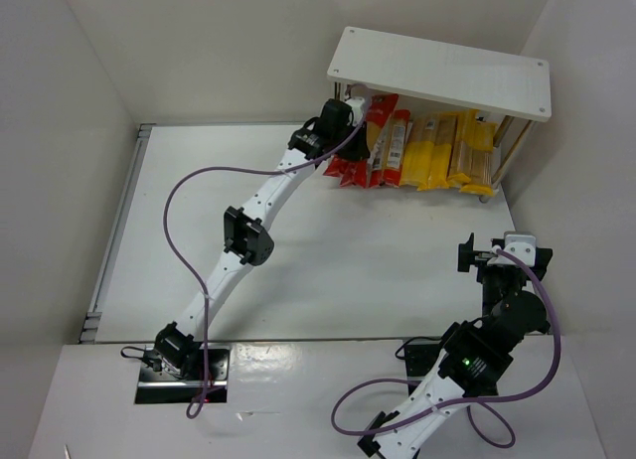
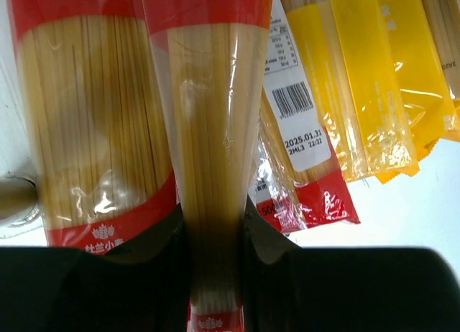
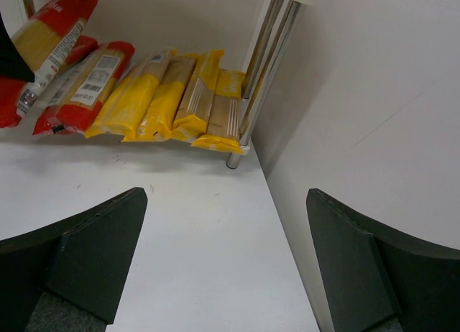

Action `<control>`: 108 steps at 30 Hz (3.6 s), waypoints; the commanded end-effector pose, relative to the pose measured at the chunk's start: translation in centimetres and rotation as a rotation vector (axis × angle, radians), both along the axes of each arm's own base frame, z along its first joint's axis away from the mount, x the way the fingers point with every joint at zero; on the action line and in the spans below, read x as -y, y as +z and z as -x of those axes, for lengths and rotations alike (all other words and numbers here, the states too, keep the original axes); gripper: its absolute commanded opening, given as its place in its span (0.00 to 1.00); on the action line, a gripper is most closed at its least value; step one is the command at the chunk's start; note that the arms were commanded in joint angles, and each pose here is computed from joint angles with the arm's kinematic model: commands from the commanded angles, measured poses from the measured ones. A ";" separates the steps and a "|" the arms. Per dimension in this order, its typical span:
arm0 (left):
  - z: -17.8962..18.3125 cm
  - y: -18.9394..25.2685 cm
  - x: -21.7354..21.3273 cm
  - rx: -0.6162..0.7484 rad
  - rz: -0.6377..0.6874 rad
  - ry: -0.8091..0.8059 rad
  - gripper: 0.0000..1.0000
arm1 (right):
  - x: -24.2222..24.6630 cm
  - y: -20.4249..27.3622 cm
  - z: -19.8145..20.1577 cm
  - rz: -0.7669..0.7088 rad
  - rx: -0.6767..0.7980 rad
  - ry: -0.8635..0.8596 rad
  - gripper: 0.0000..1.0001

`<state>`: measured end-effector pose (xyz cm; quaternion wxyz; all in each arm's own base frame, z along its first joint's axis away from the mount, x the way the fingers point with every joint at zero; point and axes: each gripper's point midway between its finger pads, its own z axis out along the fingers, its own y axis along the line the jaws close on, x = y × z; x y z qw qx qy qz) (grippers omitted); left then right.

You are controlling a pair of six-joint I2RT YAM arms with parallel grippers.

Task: Place and organize the pasta boxes and bags onto the shelf

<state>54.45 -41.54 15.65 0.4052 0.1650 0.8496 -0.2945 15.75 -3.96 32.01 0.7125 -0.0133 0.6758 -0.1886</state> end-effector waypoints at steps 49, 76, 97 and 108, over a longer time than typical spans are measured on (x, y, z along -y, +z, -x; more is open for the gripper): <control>9.3 19.1 -13.4 0.173 -0.153 -0.174 1.00 | -0.2 0.5 0.0 0.036 0.014 0.010 1.00; 24.2 9.6 -29.9 0.184 -0.167 -0.021 1.00 | -1.1 0.7 0.5 0.076 0.027 0.026 1.00; 33.8 15.4 -38.5 0.590 -0.241 0.386 1.00 | -2.2 0.5 0.7 0.109 0.016 0.072 1.00; 33.8 14.9 -40.6 0.582 -0.279 0.489 1.00 | -2.2 0.4 0.9 0.117 0.015 0.061 1.00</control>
